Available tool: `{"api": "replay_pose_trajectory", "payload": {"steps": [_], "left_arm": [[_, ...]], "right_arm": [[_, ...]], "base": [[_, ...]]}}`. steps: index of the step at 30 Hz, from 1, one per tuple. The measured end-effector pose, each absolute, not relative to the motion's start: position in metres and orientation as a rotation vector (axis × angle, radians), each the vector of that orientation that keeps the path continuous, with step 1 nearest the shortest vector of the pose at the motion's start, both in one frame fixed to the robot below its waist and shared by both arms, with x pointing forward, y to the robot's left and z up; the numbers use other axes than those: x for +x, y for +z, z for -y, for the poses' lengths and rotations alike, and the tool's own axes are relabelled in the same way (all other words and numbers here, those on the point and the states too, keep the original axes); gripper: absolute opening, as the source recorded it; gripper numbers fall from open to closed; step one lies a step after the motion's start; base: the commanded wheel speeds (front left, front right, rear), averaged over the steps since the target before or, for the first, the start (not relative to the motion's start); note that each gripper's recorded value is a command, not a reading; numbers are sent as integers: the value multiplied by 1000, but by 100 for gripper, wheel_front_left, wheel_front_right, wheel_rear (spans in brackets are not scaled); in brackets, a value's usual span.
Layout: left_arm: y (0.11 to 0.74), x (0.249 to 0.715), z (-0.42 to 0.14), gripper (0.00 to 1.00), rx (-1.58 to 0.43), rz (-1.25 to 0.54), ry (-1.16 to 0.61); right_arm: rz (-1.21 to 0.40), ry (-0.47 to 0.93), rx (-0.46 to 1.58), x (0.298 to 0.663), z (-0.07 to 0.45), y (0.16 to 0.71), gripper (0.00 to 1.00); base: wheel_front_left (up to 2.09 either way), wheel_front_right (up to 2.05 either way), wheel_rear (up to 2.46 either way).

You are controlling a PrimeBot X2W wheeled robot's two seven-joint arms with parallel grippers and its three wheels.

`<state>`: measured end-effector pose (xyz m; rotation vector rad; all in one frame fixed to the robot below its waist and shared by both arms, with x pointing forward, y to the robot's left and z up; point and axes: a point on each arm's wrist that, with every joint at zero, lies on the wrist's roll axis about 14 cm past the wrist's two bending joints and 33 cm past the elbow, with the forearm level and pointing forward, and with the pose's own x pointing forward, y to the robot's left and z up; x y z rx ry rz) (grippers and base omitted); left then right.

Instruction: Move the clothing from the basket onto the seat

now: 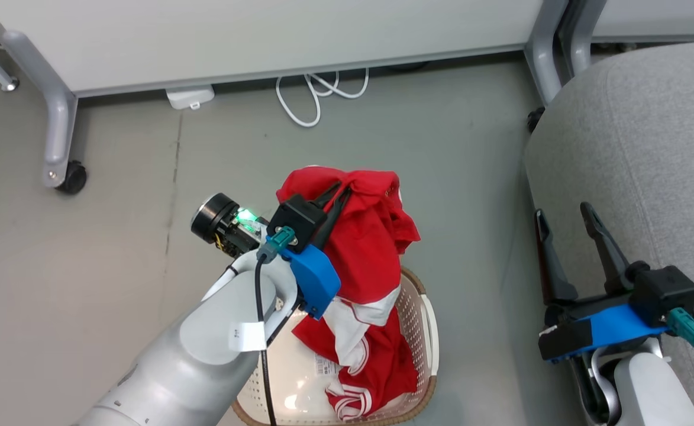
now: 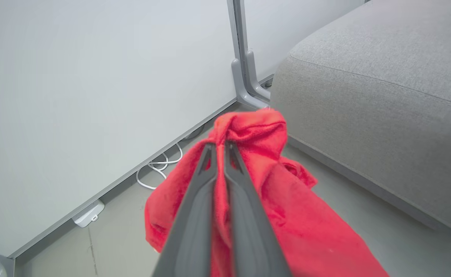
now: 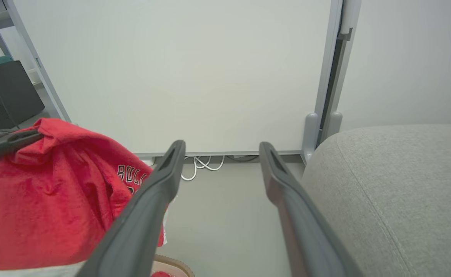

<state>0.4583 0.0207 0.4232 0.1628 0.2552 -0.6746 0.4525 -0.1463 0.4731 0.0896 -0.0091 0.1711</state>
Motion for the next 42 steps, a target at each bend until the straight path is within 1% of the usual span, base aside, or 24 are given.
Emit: {"api": "replay_pose_trajectory", "payload": {"steps": [9,19,30,38,42], "left_arm": [[494,461,-11,0,93,-67,-640],[544,449,-11,0,73,65,-624],[561,435,-15,0,83,107,-617],[562,432,-18,0,81,112,-610],[560,433,-18,0,82,110,-609]], "right_arm": [[28,159,95,429,149,486,100],[41,150,96,405,152,494,100],[60,151,107,389,151,502,100],[79,220,95,388,131,509,100],[107,277,78,393,118,520,100]], "base": [[0,0,0],[0,0,0],[0,0,0],[0,0,0],[0,0,0]]}}
